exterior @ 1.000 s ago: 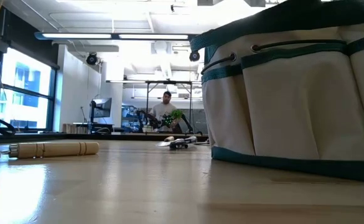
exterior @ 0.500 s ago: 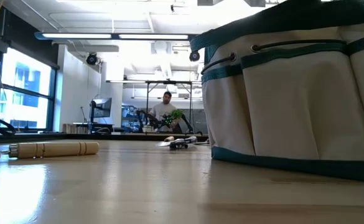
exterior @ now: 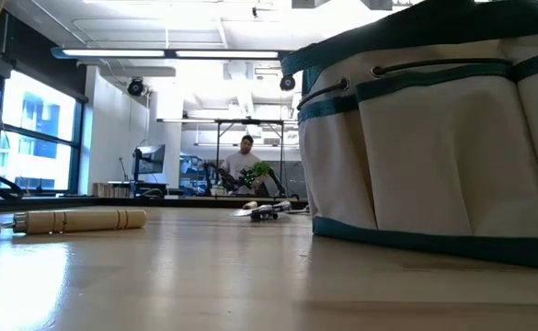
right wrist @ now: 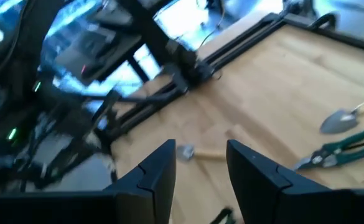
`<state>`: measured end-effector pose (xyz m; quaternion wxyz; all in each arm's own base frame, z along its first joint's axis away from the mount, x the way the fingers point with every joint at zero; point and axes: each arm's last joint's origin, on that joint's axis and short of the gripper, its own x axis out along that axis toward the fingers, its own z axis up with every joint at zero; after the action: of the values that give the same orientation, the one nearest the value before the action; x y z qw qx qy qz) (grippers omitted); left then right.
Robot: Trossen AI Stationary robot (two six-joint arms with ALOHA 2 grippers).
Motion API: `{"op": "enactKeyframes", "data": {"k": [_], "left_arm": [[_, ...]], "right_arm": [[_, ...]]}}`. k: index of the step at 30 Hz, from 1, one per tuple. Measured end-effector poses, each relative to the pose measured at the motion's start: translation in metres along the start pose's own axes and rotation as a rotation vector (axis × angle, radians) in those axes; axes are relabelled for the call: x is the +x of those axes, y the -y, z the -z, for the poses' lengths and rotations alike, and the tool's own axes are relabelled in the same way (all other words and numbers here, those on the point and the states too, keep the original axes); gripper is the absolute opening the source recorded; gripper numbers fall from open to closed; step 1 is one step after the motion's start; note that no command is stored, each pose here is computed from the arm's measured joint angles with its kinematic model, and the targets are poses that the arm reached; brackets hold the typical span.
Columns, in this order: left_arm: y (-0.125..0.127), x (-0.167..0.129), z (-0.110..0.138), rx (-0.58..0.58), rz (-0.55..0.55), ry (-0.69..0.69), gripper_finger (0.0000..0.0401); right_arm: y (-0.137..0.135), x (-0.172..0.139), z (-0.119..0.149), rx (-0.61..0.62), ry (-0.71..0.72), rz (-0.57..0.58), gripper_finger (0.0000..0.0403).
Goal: Pick & Place Garden tools in Gardening bag
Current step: Adjust the gardening bag
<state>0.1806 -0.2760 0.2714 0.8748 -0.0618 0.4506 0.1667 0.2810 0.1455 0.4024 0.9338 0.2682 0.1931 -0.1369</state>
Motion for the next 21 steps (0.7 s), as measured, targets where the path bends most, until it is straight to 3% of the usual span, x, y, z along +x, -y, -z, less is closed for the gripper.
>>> {"op": "enactKeyframes", "data": {"k": [3,8,16,21], "left_arm": [[-0.010,0.009,-0.008,-0.124,-0.069,-0.140,0.0198],[-0.025,0.028,-0.032,-0.175,-0.162,-0.194,0.0198],[-0.052,0.062,-0.076,-0.056,-0.149,-0.358,0.0198],[-0.058,0.069,-0.086,-0.031,-0.152,-0.334,0.0198]], "right_arm": [[-0.011,0.007,0.019,-0.043,-0.048,-0.012,0.0133],[-0.029,0.023,0.056,-0.092,-0.110,-0.016,0.0133],[-0.045,0.046,0.096,-0.136,-0.183,-0.051,0.0133],[-0.046,0.059,0.084,-0.054,-0.216,-0.144,0.0133]]}}
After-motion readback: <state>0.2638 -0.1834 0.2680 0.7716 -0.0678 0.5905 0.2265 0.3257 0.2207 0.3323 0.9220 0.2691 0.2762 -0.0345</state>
